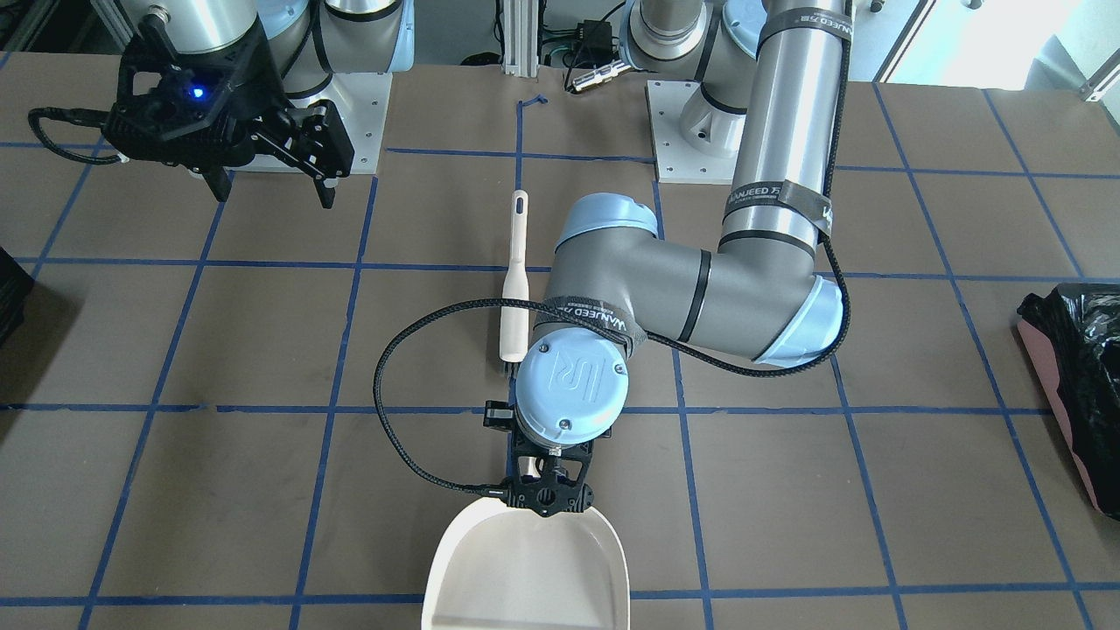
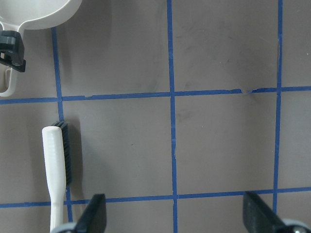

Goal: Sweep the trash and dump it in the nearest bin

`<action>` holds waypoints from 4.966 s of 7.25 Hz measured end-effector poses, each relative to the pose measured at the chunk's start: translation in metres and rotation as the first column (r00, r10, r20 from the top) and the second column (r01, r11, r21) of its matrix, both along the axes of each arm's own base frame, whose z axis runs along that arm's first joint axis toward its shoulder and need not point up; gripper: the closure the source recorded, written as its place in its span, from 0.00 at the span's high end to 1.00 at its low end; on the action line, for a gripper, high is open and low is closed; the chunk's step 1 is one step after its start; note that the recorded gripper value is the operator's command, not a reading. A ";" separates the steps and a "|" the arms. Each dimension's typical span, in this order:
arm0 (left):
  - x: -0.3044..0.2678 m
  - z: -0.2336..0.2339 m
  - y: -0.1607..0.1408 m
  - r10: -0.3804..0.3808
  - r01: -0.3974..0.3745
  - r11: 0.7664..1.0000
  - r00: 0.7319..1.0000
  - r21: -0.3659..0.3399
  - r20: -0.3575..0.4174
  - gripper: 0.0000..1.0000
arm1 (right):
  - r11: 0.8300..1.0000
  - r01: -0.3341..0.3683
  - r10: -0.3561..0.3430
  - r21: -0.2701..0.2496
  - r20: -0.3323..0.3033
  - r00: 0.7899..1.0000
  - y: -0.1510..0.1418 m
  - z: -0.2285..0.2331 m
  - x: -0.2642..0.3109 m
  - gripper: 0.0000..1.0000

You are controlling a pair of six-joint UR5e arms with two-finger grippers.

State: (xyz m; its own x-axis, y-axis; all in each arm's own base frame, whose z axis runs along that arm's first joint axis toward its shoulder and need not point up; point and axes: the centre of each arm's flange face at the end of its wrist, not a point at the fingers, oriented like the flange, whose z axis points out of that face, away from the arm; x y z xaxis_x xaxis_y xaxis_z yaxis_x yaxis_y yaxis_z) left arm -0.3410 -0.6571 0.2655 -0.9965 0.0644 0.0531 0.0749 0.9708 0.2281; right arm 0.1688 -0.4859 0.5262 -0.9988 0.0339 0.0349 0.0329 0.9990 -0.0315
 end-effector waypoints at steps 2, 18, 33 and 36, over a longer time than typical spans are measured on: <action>-0.009 -0.004 0.002 0.002 -0.002 1.000 1.000 -0.004 -0.010 0.00 | 1.000 0.000 0.000 0.003 0.000 1.000 0.002 -0.002 0.000 1.00; -0.022 0.003 0.016 -0.019 0.019 1.000 1.000 -0.013 0.025 1.00 | 1.000 0.000 0.000 0.008 0.001 1.000 0.004 -0.005 0.000 1.00; 0.157 0.219 0.141 0.080 -0.058 0.973 0.993 -0.223 0.091 1.00 | 1.000 0.000 0.000 0.010 0.001 1.000 0.005 -0.005 0.000 1.00; 0.203 0.239 0.174 0.039 -0.018 0.973 0.995 -0.228 0.088 1.00 | 1.000 0.000 0.000 0.010 0.001 1.000 0.005 -0.005 0.000 1.00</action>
